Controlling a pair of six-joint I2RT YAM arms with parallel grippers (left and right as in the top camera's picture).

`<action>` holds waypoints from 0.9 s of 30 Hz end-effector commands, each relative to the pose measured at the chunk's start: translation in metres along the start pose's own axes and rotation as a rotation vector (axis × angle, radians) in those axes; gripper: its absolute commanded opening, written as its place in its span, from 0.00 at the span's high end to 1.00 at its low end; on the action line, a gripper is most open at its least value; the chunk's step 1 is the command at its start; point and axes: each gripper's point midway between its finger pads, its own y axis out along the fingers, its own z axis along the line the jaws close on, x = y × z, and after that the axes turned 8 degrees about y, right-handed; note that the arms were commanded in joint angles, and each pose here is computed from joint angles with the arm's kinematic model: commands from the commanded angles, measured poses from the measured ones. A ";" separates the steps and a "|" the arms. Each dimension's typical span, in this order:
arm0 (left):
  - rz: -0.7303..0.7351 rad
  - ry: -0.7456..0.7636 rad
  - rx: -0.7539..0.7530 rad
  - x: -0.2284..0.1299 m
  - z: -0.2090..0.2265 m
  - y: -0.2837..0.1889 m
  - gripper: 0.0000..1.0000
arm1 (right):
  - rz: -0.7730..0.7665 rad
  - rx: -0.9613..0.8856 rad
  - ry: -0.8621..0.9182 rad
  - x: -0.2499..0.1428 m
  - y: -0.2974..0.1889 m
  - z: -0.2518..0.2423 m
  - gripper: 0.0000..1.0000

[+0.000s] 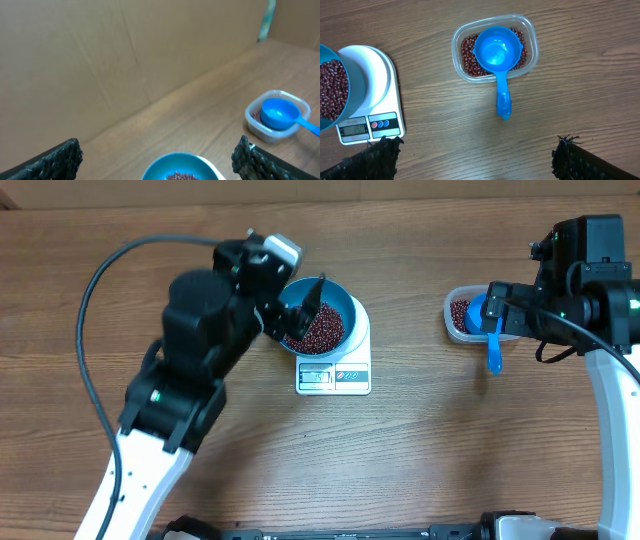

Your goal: Scoop item into bowl and weigh 150g on scale

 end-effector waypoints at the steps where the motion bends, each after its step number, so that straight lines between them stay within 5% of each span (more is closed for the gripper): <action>1: -0.029 -0.006 0.050 -0.014 0.006 -0.013 0.00 | -0.045 0.004 -0.007 0.006 -0.012 -0.001 0.00; 15: -0.284 -0.063 0.305 -0.059 0.038 -0.088 0.00 | -0.045 0.004 -0.007 0.006 -0.012 -0.001 0.00; 27: -0.342 -0.132 0.483 -0.116 0.052 -0.133 0.00 | -0.045 0.004 -0.007 0.006 -0.012 -0.001 0.00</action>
